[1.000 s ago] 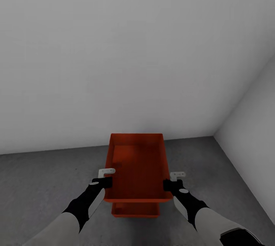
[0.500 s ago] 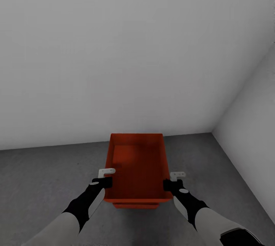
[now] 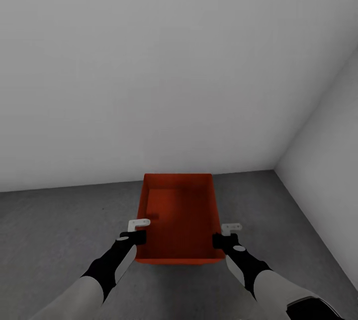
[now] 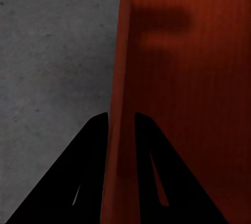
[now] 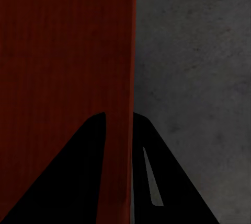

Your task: Move the two storage containers from the living room to the garage. In the garage, place one container on the floor and stack the other container on top of it (either order is fine).

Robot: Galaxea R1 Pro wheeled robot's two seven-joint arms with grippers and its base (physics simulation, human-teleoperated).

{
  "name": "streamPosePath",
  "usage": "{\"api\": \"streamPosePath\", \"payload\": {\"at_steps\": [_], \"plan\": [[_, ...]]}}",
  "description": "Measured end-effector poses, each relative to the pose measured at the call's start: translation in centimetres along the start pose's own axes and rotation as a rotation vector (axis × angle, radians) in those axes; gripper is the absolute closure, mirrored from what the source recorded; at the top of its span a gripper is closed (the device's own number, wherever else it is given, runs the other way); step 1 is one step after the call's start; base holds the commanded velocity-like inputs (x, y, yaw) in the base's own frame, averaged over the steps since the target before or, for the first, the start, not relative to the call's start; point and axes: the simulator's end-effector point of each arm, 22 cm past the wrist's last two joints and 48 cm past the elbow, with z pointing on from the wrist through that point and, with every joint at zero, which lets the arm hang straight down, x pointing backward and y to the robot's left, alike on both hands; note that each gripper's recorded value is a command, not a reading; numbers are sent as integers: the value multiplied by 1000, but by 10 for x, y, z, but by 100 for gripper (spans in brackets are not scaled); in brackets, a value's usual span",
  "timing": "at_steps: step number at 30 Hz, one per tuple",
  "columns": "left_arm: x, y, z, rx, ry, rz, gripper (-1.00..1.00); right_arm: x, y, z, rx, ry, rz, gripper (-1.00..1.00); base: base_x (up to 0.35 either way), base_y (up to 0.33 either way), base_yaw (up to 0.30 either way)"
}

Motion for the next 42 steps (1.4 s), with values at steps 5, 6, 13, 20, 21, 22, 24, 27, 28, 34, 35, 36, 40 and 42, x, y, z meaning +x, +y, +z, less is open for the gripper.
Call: {"api": "streamPosePath", "payload": {"at_steps": [5,6,13,20,21,22,24,27,28,34,35,36,40,42], "plan": [[0,0,0,0,-1,-1,100,0,0,0,0,-1,0,100,30,29,0],[0,0,0,0,-1,0,100,0,0,0,0,-1,0,100,117,107,0],[0,0,0,0,0,0,100,0,0,0,0,0,0,100,153,138,0],[0,0,0,0,0,0,100,0,0,0,0,0,0,100,41,36,0],[0,0,0,0,0,0,100,0,0,0,0,0,0,100,7,6,0],[0,0,0,0,0,0,100,0,0,0,0,0,0,100,5,4,-18],[0,0,0,0,0,0,100,0,0,0,0,0,0,100,3,2,-82],[0,0,0,0,0,0,100,0,0,0,0,0,0,100,1,1,-184],[0,0,0,0,0,0,100,0,0,0,0,0,0,100,0,0,-240],[0,0,0,0,0,0,100,0,0,0,0,0,0,100,0,0,-252],[0,0,0,0,0,0,100,0,0,0,0,0,0,100,0,0,-138],[0,0,0,0,0,0,100,0,0,0,0,0,0,100,0,0,-88],[0,0,0,0,0,0,100,0,0,0,0,0,0,100,0,0,-42],[0,0,0,0,0,0,100,0,0,0,0,0,0,100,0,0,-13]]}}
